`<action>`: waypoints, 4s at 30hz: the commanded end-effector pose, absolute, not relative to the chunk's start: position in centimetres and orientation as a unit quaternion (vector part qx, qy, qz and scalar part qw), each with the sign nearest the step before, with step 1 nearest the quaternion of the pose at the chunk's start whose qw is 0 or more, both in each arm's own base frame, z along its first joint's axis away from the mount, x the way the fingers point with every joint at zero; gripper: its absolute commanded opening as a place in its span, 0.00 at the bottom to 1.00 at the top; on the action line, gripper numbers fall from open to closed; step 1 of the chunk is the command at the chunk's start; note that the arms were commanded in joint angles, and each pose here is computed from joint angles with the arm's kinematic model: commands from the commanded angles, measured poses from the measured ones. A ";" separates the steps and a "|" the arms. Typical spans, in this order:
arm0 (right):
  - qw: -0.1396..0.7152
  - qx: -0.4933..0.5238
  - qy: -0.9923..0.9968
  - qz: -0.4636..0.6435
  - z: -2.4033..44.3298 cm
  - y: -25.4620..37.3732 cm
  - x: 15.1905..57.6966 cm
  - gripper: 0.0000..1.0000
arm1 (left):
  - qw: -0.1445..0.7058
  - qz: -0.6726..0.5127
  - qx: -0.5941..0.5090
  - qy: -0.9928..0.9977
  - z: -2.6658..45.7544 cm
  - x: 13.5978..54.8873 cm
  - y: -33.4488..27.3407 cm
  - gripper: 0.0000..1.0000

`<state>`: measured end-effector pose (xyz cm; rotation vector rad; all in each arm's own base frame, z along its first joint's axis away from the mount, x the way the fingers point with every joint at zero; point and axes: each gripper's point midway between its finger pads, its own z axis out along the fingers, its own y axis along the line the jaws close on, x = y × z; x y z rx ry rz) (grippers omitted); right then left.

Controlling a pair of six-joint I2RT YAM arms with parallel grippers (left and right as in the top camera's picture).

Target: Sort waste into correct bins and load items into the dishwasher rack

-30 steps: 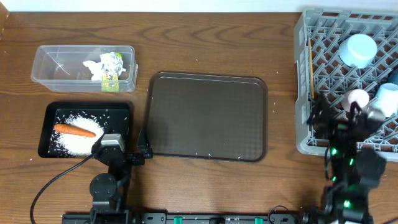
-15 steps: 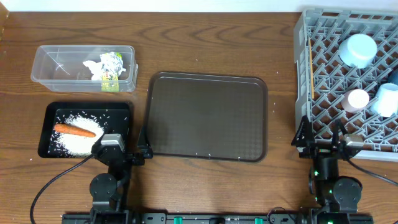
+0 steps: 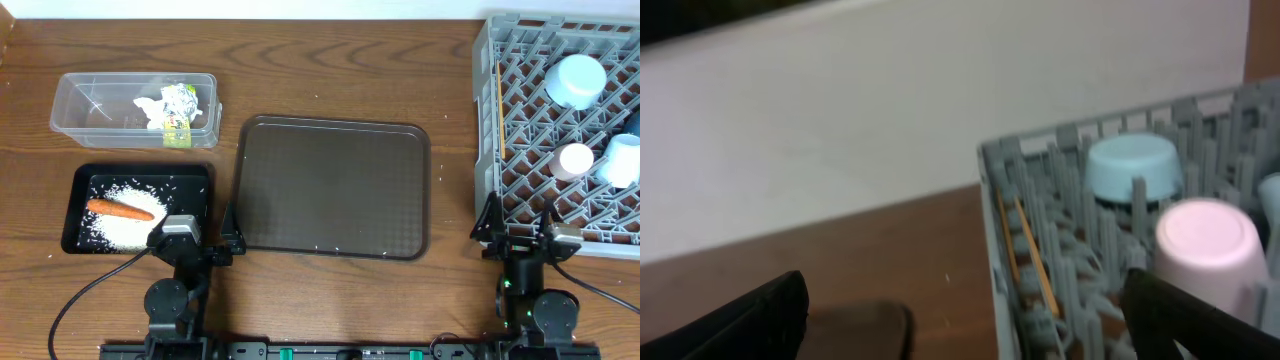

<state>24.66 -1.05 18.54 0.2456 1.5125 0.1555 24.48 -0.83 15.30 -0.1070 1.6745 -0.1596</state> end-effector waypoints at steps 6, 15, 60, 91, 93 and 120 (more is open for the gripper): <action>0.683 0.070 0.727 0.013 15.9 -1.2 24.6 0.99 | 0.649 -0.067 -0.042 0.757 13.8 24.4 -0.9 1.00; 0.689 0.069 0.722 0.013 16.2 -1.2 24.6 0.99 | 0.649 -0.067 -0.042 0.757 13.8 24.4 -0.9 1.00; 0.683 0.041 0.729 -0.005 15.9 -1.0 24.6 0.99 | 0.649 -0.067 -0.042 0.757 13.8 24.4 -0.9 1.00; 0.683 0.041 0.729 -0.005 15.9 -1.0 24.6 0.99 | 0.649 -0.067 -0.042 0.757 13.8 24.4 -0.9 1.00; 0.683 0.041 0.729 -0.005 15.8 -1.0 24.6 0.99 | 0.649 -0.067 -0.042 0.757 13.8 24.4 -0.9 0.99; 0.683 0.041 0.729 -0.005 15.9 -1.0 24.6 0.99 | 0.649 -0.067 -0.042 0.757 13.8 24.4 -0.9 0.99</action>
